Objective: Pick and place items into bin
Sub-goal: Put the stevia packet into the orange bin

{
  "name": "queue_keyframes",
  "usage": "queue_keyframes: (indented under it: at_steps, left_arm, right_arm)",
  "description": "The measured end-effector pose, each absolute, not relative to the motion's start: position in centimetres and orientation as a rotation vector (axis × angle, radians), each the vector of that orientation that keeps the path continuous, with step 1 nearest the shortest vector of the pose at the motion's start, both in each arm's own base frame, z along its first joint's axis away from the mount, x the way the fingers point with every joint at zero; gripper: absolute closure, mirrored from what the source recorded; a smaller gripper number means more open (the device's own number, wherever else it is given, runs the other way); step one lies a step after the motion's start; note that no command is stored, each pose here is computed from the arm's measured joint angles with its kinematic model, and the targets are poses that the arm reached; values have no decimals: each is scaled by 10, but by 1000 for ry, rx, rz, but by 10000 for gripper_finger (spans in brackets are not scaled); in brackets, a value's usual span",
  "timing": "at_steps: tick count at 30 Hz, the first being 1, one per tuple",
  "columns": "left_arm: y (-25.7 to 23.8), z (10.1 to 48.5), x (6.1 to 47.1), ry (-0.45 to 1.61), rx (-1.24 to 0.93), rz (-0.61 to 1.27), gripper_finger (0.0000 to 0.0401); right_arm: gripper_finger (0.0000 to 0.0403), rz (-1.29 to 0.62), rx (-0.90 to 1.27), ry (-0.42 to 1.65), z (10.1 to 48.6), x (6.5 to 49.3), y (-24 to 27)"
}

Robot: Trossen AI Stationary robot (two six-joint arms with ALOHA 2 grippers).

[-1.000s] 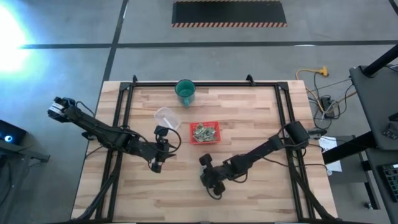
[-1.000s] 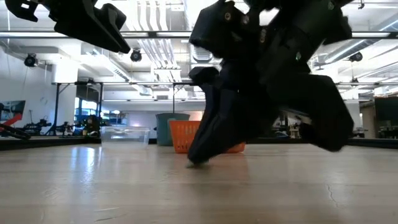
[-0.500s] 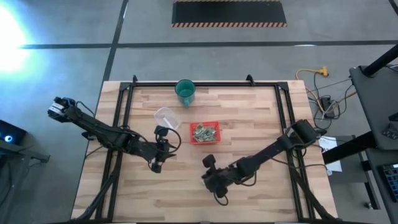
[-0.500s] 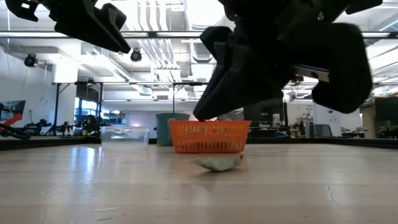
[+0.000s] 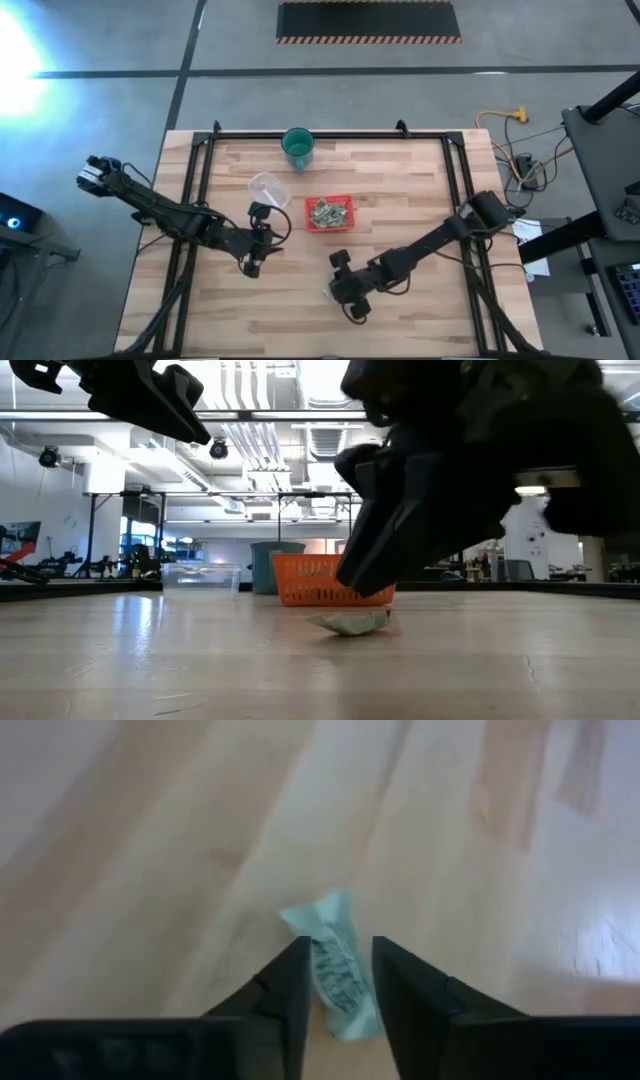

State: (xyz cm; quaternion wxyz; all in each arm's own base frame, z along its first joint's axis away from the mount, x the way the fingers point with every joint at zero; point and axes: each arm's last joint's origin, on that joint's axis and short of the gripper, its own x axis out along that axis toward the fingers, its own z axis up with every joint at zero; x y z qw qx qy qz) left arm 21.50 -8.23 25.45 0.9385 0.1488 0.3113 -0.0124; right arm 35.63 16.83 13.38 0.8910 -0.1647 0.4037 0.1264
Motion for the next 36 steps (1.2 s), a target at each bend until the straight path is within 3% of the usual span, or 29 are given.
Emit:
queue_keyframes:
  at_steps: [7, 13, 28, 36]
  left_arm:
    - [-82, 255, 215, 636, 304, -25, 292]
    - [-82, 255, 215, 636, 304, -25, 292]
    - [-82, 254, 215, 637, 304, -25, 292]
    - [-82, 254, 215, 637, 304, -25, 292]
  right_arm:
    - [248, 266, -269, 844, 128, 356, 160]
    - [227, 284, -251, 829, 122, 355, 157]
    - [234, 241, -200, 856, 115, 357, 148]
    - [279, 237, -195, 883, 113, 355, 147]
